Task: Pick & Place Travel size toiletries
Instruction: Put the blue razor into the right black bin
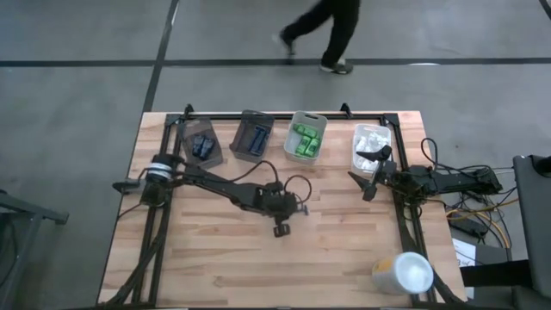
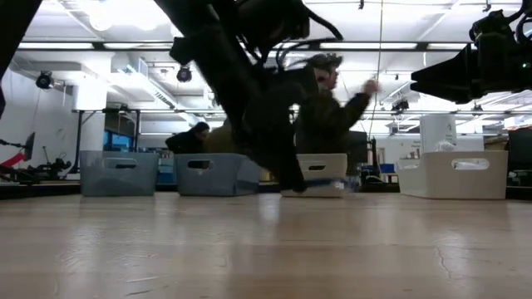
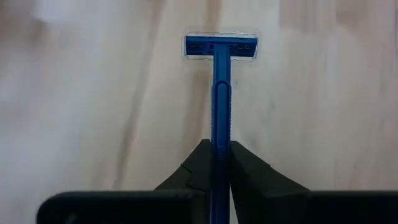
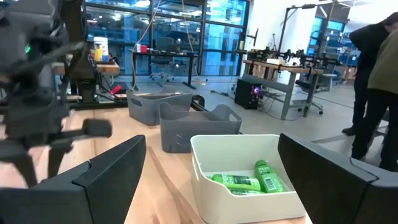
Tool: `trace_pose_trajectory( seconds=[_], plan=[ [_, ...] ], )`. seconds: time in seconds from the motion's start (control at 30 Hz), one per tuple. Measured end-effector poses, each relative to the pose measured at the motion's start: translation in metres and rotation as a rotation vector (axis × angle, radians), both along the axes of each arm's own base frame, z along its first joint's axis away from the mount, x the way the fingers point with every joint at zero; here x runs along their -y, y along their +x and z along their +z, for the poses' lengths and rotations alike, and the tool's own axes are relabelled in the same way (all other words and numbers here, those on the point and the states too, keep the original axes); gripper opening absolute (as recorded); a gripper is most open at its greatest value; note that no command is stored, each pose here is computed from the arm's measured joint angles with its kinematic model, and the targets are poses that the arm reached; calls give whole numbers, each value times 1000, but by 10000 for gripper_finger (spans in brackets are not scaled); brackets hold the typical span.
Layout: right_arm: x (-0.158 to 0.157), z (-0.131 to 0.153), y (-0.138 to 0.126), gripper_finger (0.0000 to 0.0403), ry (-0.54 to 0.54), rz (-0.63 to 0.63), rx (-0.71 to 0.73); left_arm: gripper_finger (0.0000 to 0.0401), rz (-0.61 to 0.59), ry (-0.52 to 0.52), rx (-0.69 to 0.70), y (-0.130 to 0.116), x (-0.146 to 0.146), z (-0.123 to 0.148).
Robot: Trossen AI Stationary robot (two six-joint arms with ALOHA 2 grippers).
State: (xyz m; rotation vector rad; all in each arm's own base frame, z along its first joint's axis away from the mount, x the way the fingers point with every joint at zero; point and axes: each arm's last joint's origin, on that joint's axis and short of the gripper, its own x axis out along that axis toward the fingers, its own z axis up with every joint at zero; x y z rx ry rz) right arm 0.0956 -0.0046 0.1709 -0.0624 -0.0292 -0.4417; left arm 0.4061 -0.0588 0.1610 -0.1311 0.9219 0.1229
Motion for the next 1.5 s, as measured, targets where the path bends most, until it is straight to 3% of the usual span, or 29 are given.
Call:
trace_pose_trajectory(
  seconds=[0.4, 0.93, 1.2, 1.5],
  plan=[
    [0, 0, 0, 364, 1, 0, 1, 35, 110, 10, 138, -7, -41, 53],
    [0, 0, 0, 363, 1, 0, 1, 36, 391, 117, 384, -42, -111, 135],
    [0, 0, 0, 364, 0, 0, 1, 36, 495, 136, 434, -55, -147, 152],
    [0, 0, 0, 364, 0, 0, 1, 36, 581, 154, 429, -64, -178, 153]
  ],
)
